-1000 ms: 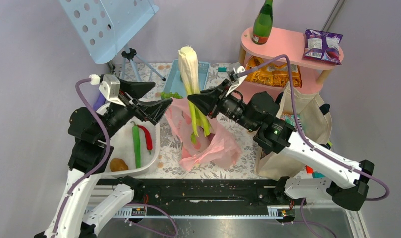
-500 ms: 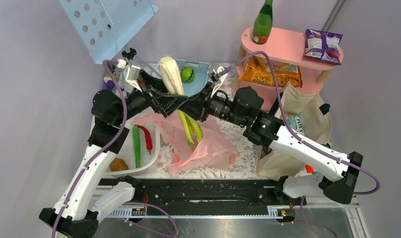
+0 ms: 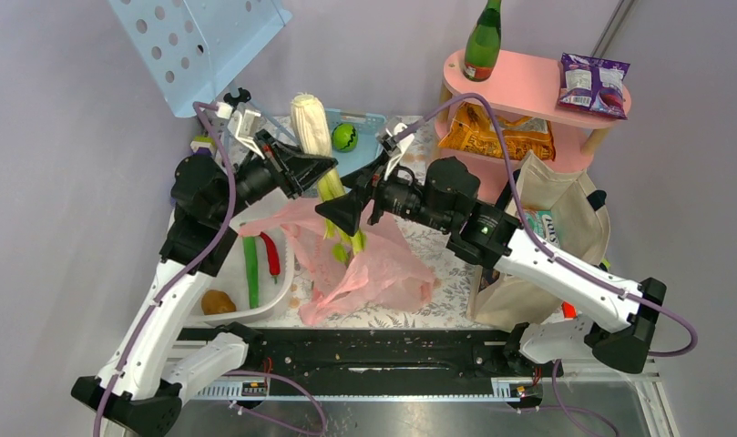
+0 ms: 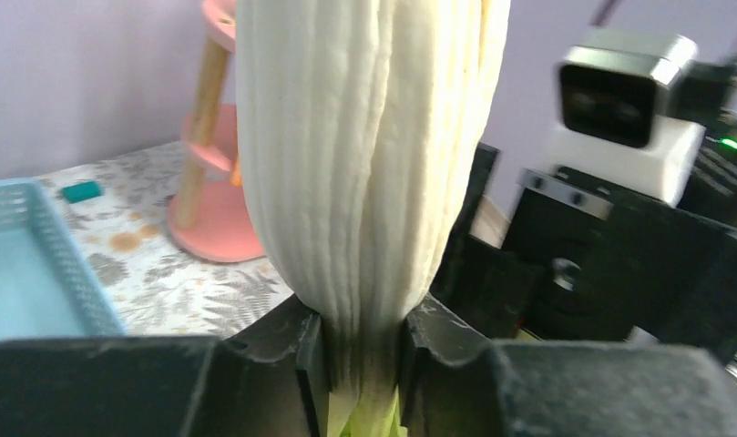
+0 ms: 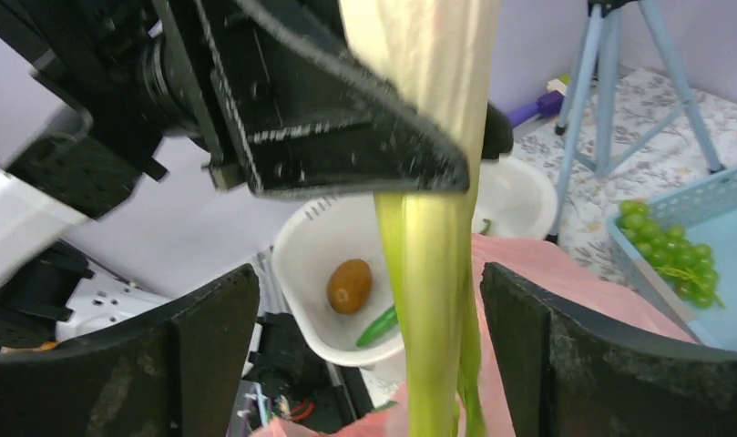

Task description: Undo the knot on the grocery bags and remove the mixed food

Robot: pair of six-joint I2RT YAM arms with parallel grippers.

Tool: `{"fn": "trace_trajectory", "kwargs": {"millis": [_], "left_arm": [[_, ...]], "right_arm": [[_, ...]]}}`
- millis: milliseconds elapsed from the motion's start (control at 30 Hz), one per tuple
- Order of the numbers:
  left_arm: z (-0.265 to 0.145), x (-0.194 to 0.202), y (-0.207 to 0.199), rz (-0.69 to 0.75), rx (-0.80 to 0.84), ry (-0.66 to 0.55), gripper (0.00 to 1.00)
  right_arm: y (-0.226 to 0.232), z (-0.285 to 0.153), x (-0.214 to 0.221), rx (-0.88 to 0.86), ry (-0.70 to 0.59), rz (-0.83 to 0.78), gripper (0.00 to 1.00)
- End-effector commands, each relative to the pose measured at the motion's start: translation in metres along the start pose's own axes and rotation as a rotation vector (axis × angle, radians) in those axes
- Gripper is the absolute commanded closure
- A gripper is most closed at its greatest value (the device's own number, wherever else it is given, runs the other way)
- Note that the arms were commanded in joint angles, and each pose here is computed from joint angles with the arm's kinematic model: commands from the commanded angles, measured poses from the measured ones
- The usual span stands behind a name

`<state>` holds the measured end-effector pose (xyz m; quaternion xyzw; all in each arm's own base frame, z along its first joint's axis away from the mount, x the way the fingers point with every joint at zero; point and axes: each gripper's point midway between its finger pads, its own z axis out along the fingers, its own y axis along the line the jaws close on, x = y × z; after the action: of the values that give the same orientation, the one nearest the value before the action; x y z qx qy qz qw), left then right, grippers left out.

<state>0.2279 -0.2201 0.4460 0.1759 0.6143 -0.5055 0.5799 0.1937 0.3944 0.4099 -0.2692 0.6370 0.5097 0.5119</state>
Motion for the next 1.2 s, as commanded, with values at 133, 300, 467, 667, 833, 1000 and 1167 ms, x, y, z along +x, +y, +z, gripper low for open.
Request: {"fn": "trace_trajectory", "kwargs": {"millis": [133, 300, 467, 667, 833, 1000, 1167], "left_arm": [[-0.028, -0.057, 0.045, 0.229, -0.411, -0.025, 1.00], [-0.048, -0.077, 0.047, 0.299, -0.506, -0.029, 1.00], [-0.088, -0.100, 0.056, 0.381, -0.723, -0.015, 1.00], [-0.155, -0.083, 0.094, 0.379, -1.112, 0.150, 1.00], [-0.196, -0.052, 0.119, 0.335, -1.349, 0.283, 1.00], [-0.215, -0.021, 0.147, 0.331, -1.506, 0.391, 1.00], [-0.218, 0.004, 0.174, 0.328, -1.570, 0.445, 1.00]], "right_arm": [[-0.020, -0.044, -0.023, 0.168, -0.044, -0.136, 0.01], [-0.047, -0.063, 0.002, 0.299, 0.022, -0.140, 0.00], [-0.057, -0.061, 0.046, 0.310, 0.184, -0.115, 0.01], [-0.040, -0.041, 0.085, 0.203, 0.315, -0.091, 0.01], [-0.035, -0.024, 0.112, 0.175, 0.408, -0.120, 0.01], [-0.038, -0.014, 0.135, 0.164, 0.495, -0.108, 0.13], [-0.070, -0.017, 0.147, 0.352, 0.548, -0.100, 0.80]]}}
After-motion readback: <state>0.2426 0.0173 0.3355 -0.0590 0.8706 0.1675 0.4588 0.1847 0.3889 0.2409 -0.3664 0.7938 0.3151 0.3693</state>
